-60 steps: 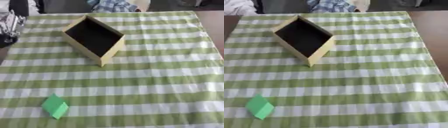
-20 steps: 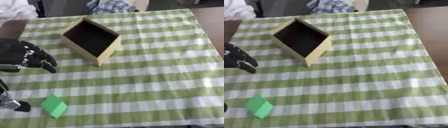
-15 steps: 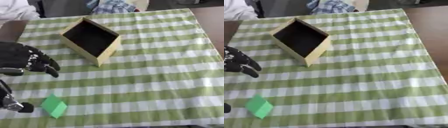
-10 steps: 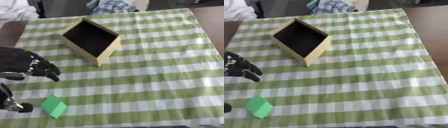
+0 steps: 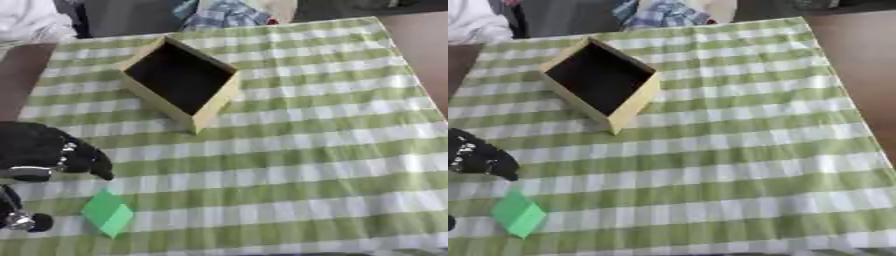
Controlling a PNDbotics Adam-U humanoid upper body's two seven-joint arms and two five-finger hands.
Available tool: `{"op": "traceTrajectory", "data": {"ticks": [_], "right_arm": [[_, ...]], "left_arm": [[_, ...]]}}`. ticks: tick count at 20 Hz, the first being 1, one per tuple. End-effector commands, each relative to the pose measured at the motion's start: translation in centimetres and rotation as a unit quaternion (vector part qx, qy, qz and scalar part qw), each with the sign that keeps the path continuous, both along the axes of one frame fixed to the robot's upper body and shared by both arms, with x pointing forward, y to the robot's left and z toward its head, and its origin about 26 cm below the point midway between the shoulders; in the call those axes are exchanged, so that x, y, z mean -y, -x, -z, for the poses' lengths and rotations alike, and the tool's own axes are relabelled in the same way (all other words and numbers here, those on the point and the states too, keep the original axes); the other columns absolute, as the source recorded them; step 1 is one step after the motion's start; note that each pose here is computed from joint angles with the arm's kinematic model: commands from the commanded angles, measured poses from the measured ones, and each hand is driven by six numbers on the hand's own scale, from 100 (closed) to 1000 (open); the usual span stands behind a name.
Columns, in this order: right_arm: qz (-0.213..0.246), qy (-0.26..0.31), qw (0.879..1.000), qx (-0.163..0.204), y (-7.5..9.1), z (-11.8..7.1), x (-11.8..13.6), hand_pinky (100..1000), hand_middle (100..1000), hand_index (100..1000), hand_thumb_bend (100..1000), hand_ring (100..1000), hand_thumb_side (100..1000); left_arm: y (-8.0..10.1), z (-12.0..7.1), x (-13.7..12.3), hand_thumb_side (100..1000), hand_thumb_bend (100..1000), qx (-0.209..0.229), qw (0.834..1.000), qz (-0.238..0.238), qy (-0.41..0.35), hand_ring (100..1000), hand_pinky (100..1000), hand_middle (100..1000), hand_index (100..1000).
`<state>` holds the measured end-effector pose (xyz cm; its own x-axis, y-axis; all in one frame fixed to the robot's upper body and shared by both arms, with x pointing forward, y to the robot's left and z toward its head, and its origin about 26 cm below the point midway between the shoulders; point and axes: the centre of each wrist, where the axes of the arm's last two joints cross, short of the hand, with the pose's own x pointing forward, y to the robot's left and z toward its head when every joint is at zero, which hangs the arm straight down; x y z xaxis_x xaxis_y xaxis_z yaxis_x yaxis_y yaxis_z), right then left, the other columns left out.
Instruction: Pick up objects on the table and place them in the box.
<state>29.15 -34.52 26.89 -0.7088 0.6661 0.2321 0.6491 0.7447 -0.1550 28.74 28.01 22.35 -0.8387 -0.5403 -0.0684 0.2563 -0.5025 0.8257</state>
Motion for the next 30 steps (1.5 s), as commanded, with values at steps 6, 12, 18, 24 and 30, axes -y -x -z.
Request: {"op": "traceTrajectory", "data": {"ticks": [6, 12, 18, 24, 30], "right_arm": [[0.004, 0.015, 1.0, 0.014, 0.4, -1.0, 0.1, 589, 731, 910, 100, 802, 953], [0.004, 0.011, 1.0, 0.013, 0.4, -0.9, 0.1, 586, 730, 908, 100, 802, 954], [0.003, 0.007, 1.0, 0.012, 0.4, -0.8, 0.1, 584, 727, 908, 100, 801, 955], [0.002, 0.002, 1.0, 0.011, 0.4, -0.7, 0.0, 582, 725, 907, 100, 801, 956], [0.002, -0.004, 1.0, 0.009, 0.4, -0.5, 0.1, 579, 723, 907, 100, 800, 958]], "left_arm": [[0.3, -0.1, -0.3, 100, 474, -0.028, 0.999, -0.043, -0.019, 848, 770, 872, 934], [0.3, 0.4, 0.1, 100, 496, -0.025, 0.997, -0.07, -0.028, 843, 757, 874, 929], [0.2, 0.8, 1.2, 100, 504, -0.024, 0.996, -0.075, -0.033, 833, 740, 867, 924], [0.0, 1.4, 2.1, 100, 498, -0.02, 0.996, -0.082, -0.034, 818, 720, 856, 916], [-0.4, 2.2, 2.6, 100, 486, -0.015, 0.996, -0.084, -0.031, 804, 704, 843, 907]]}}
